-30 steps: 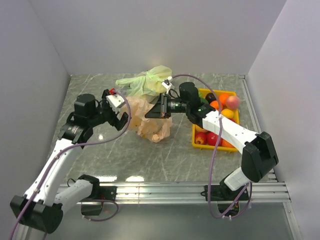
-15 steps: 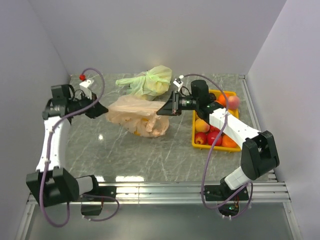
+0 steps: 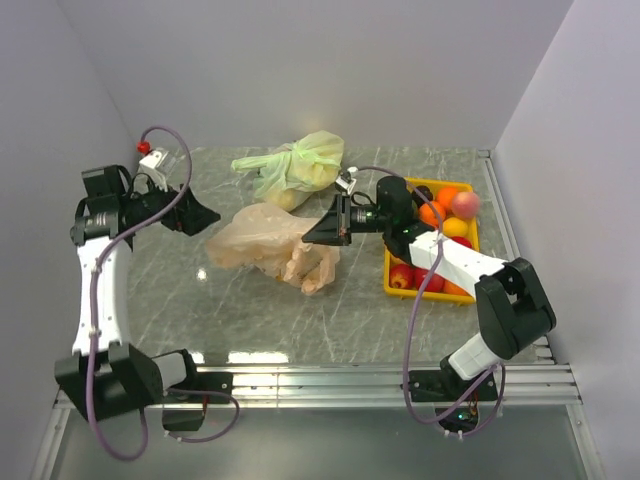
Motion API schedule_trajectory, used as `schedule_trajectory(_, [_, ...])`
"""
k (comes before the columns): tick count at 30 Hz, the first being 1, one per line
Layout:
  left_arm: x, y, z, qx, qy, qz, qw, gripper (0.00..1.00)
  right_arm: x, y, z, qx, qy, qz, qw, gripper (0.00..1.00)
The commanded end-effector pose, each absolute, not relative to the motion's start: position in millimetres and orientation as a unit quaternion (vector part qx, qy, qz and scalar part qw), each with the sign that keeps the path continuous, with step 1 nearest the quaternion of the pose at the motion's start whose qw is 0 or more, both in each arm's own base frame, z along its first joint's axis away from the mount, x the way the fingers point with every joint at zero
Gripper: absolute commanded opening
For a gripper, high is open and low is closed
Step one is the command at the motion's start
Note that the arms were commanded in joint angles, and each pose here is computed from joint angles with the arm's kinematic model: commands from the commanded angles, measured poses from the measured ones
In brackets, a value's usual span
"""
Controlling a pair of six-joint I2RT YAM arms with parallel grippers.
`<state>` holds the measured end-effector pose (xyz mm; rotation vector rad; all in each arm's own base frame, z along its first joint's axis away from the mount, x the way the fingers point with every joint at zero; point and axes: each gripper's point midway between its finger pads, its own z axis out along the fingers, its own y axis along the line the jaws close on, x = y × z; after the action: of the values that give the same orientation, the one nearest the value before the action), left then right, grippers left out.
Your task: Place the fake fruits into the plastic bag and tie a complex knot
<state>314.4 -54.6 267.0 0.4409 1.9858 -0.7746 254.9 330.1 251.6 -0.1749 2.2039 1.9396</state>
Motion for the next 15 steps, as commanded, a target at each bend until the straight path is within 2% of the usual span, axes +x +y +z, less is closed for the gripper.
schedule_trajectory(1, [295.6,-71.7,320.5,0.235,0.749,-0.297,0.544,0.99,255.1,335.9,288.2,-0.032,0.698,0.711,0.077,0.0])
schedule_trajectory(6, [238.5,-127.2,332.6,0.33,0.698,-0.286,0.568,0.99,269.0,338.8,307.1,0.031,0.668,0.742,0.054,0.0])
schedule_trajectory(9, [219.3,-150.4,322.5,0.348,0.691,-0.309,0.553,0.95,274.2,340.7,314.2,0.057,0.656,0.752,0.038,0.0])
schedule_trajectory(10, [215.9,-155.0,316.1,0.352,0.693,-0.317,0.543,0.9,276.9,341.5,314.1,0.067,0.654,0.752,0.037,0.0])
schedule_trajectory(13, [213.7,-169.4,294.2,0.345,0.71,-0.331,0.517,0.84,277.4,342.7,317.8,0.08,0.643,0.761,0.031,0.0])
schedule_trajectory(15, [218.1,-181.4,288.3,0.345,0.711,-0.334,0.514,0.86,275.9,343.6,319.7,0.08,0.64,0.764,0.027,0.0])
